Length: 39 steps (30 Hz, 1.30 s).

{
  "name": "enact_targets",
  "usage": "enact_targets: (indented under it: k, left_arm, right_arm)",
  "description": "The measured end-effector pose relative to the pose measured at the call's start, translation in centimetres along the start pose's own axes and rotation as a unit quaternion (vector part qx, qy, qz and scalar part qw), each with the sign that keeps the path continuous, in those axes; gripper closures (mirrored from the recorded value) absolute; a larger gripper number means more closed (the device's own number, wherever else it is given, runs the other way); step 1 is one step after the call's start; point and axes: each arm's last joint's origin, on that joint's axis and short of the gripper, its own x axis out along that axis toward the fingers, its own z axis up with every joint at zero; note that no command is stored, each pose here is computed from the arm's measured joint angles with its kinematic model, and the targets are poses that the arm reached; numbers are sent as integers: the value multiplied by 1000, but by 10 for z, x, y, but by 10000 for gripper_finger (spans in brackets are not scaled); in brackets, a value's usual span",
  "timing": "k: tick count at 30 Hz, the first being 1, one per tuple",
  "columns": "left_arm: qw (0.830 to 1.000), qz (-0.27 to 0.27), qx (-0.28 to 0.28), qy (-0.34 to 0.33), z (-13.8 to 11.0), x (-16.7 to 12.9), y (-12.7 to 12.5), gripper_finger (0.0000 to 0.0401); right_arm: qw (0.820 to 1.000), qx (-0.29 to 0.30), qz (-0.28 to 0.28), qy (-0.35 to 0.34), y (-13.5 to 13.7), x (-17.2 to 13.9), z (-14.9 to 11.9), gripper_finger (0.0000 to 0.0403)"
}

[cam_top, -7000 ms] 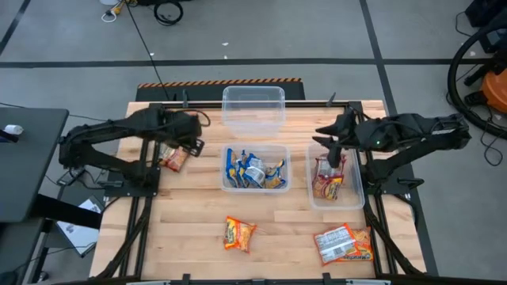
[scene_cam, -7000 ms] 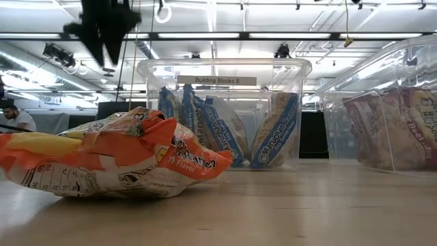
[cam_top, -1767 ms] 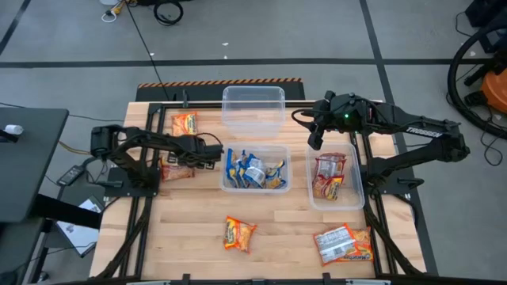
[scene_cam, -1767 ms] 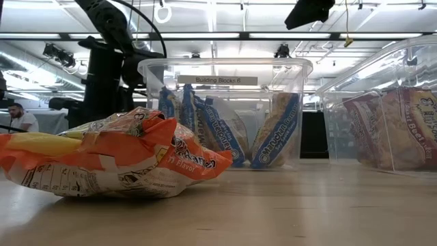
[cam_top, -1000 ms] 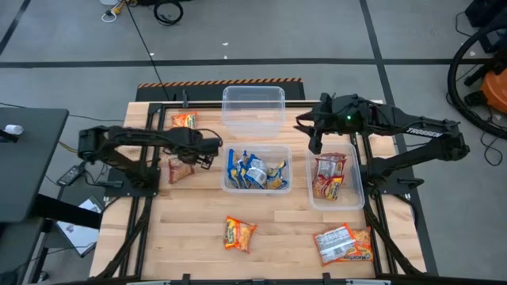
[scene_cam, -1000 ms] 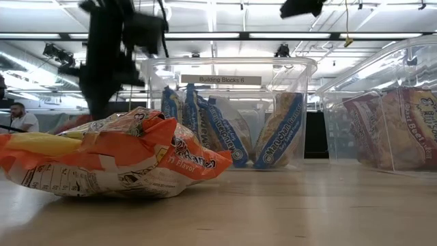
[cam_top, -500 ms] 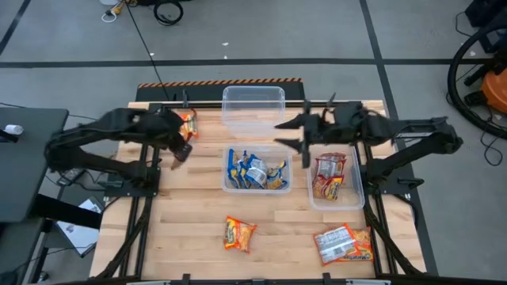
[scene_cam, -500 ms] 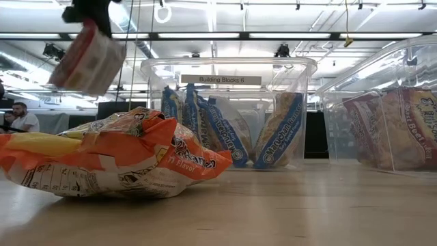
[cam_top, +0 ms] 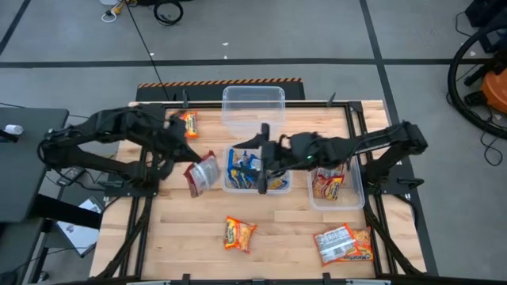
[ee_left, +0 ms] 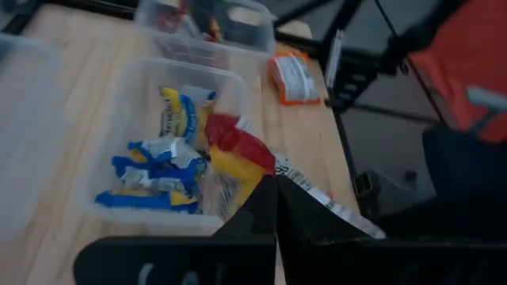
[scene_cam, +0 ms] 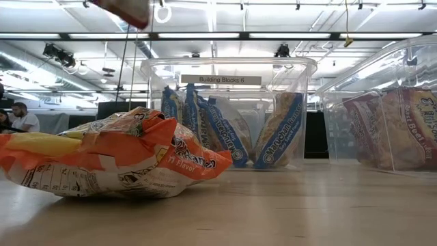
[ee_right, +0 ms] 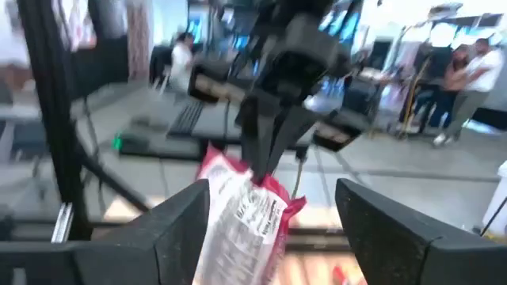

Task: Sort Maruchan noodles
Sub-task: Put the red noodle pack into the bottom right transparent bin

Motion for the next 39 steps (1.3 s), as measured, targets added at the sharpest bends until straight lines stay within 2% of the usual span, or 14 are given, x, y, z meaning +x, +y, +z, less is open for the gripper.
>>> enact_targets:
  k: [3, 7, 12, 15, 19, 22, 27, 31, 39]
  left_arm:
    - [1000, -13, 17, 10, 4, 15, -3, 401]
    - [997, -60, 46, 10, 10, 37, -11, 401]
    - [992, -99, 73, 15, 14, 62, -21, 401]
    - [992, -102, 75, 18, 17, 79, -21, 401]
    - [992, -104, 76, 4, 22, 96, -21, 401]
    - [991, -105, 79, -7, 25, 101, -20, 400]
    - [990, -109, 81, -23, 28, 104, -21, 400]
    - [991, -106, 79, -22, 28, 105, -21, 399]
    - [991, -99, 80, -43, 32, 105, -21, 398]
  right_arm:
    - [1000, -6, 20, 21, 7, 12, -2, 122]
    - [998, -10, 58, 33, 16, 22, -10, 127]
    - [995, -20, 73, 71, 20, 21, -19, 132]
    - [992, -23, 84, 95, 21, 21, -24, 135]
    - [985, 13, 110, 134, 23, 18, -31, 141]
    - [979, 35, 111, 166, 23, 17, -37, 149]
    - [976, 44, 121, 177, 24, 16, -38, 167]
    - [978, 46, 118, 164, 23, 17, -36, 200]
    - [981, 49, 92, 163, 22, 17, -35, 303]
